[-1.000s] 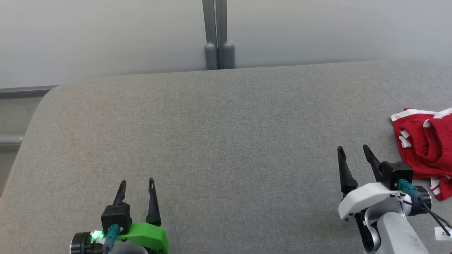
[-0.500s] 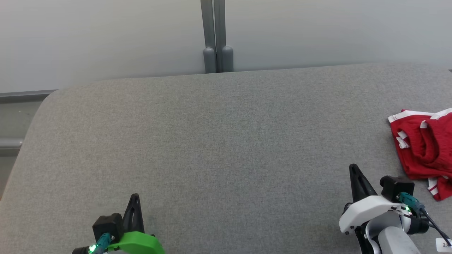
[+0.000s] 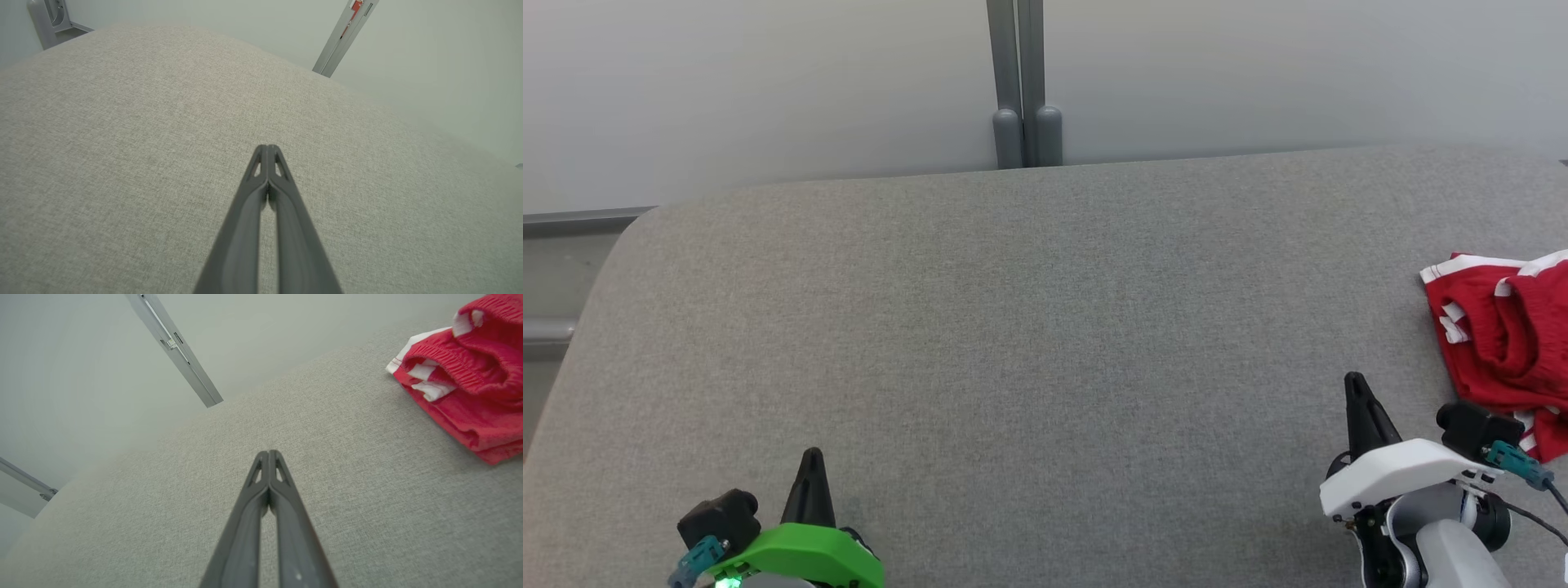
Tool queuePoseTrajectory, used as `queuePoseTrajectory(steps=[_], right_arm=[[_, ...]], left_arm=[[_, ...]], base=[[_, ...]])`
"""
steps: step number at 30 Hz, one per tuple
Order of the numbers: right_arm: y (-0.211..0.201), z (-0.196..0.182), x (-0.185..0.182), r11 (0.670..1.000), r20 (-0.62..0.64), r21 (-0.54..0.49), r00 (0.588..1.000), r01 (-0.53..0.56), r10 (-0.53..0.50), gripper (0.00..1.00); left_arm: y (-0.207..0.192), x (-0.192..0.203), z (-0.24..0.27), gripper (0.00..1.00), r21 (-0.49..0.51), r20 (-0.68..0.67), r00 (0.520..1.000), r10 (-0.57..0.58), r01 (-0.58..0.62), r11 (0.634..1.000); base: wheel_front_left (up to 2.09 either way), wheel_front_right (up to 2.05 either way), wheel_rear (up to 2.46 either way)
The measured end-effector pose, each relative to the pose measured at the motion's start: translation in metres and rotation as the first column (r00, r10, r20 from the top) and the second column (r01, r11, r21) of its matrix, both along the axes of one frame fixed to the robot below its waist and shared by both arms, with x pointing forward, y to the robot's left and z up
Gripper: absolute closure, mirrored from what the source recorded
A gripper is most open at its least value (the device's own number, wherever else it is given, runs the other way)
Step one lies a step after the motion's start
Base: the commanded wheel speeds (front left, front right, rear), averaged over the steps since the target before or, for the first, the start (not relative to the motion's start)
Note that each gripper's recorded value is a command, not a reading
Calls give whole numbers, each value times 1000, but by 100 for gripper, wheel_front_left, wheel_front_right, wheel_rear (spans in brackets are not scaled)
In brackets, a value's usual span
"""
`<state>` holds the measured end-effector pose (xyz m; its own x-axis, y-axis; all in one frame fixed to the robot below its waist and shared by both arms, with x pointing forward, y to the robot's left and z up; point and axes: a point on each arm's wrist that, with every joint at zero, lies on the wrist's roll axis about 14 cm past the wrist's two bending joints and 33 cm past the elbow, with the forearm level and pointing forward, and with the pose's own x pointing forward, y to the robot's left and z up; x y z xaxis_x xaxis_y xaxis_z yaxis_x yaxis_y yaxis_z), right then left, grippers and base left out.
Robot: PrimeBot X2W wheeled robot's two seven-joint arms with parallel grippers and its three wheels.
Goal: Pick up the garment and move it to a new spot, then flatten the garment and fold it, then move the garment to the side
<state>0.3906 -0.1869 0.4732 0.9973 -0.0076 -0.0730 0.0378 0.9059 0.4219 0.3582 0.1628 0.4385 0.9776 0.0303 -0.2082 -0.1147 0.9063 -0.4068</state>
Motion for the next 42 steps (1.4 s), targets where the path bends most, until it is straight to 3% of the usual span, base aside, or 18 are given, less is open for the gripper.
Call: queuePoseTrajectory(steps=[18,42], right_arm=[[-7,3,-1,960,-13,274,999,51,-50,100],[-10,11,0,836,-15,544,997,67,-70,100]], left_arm=[[10,5,4,100,-277,-21,998,63,-66,958],[18,14,19,100,-551,-7,994,105,-92,829]], base=[[0,0,0],[0,0,0]])
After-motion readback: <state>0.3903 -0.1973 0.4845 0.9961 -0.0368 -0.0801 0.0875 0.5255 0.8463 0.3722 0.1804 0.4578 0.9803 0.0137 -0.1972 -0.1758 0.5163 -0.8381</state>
